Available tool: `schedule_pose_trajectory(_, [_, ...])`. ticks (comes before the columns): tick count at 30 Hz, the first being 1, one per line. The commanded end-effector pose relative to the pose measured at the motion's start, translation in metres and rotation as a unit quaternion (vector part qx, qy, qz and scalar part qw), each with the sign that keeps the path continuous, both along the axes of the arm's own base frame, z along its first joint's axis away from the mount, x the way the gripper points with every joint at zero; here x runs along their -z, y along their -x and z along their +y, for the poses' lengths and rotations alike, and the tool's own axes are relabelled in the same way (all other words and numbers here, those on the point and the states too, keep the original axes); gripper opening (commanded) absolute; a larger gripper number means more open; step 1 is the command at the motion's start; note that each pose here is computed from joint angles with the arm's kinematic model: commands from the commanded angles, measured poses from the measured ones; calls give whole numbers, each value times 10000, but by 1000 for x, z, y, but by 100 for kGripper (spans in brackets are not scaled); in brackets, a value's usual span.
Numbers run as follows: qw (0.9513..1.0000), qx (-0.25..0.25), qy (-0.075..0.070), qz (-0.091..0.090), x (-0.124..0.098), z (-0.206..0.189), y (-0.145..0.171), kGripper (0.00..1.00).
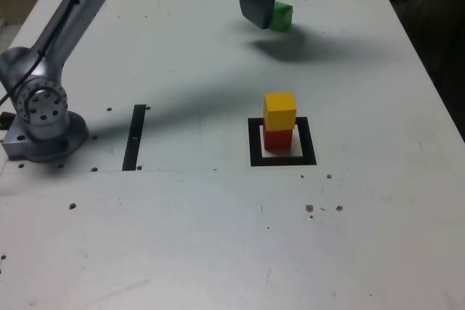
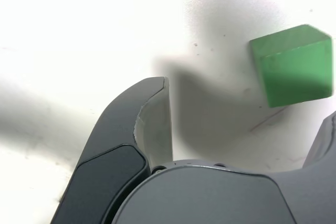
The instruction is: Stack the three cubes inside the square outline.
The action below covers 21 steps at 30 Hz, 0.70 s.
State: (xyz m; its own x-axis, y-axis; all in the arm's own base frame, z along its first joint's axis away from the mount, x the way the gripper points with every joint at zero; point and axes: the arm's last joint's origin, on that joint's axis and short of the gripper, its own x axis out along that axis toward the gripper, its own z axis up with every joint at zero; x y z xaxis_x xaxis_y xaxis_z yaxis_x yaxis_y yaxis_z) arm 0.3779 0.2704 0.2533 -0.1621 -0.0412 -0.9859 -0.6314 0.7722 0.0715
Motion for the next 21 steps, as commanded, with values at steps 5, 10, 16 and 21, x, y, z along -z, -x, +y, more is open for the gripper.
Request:
schedule_pose_trajectory(5, [9996, -269, 38, -42, 3, 11, 1, 99])
schedule_pose_trajectory(10, [9992, -379, 47, -98, 8, 21, 1, 99])
schedule_pose_trajectory(16, [9989, -443, 43, -138, 14, 29, 0, 99])
schedule_pose_trajectory(21, [9987, -479, 48, -147, 21, 35, -3, 99])
